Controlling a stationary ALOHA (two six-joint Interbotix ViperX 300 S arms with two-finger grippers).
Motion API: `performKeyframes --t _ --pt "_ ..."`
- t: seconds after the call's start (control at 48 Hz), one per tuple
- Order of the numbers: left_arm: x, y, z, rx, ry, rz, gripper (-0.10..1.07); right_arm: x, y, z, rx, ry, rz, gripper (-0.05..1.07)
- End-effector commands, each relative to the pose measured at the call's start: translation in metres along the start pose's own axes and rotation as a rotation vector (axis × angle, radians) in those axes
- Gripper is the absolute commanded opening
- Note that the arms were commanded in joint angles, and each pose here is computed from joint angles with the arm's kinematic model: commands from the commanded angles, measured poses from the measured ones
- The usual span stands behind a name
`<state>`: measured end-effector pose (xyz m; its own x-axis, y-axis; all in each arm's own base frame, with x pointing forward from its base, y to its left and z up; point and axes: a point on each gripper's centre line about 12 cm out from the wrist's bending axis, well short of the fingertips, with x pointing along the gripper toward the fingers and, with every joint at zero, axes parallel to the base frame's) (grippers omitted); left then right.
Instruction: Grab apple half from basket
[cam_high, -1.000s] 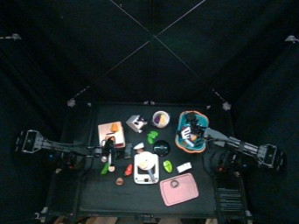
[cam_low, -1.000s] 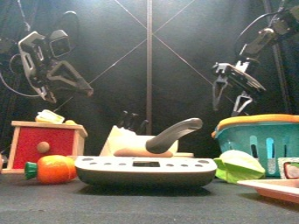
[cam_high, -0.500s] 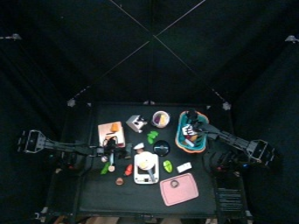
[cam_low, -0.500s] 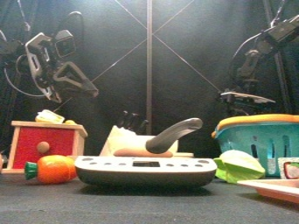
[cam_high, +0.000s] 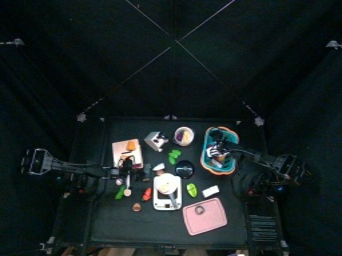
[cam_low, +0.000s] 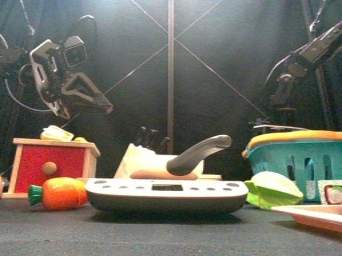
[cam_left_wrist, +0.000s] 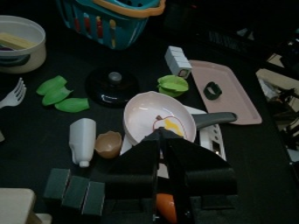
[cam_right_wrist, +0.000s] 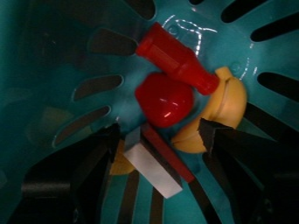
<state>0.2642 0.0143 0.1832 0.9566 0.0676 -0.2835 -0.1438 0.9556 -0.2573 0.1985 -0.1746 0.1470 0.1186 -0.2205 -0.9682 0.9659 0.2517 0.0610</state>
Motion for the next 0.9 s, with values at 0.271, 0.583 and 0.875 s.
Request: performKeyframes --t 0.271,0.583,0.875 --pt "0.002 -0.001 0.005 -0.001 -0.013 -0.001 0.49 0.013 -0.009 0.005 0.013 -0.013 -0.014 1.01" --pt "0.001 0.0 0.002 -0.004 -0.007 0.002 0.49 0.019 -0.011 0.007 0.009 -0.041 0.0 0.99" --pt "0.001 0.0 0.003 -0.002 -0.008 0.001 0.49 0.031 -0.014 0.001 0.0 -0.015 -0.015 0.91"
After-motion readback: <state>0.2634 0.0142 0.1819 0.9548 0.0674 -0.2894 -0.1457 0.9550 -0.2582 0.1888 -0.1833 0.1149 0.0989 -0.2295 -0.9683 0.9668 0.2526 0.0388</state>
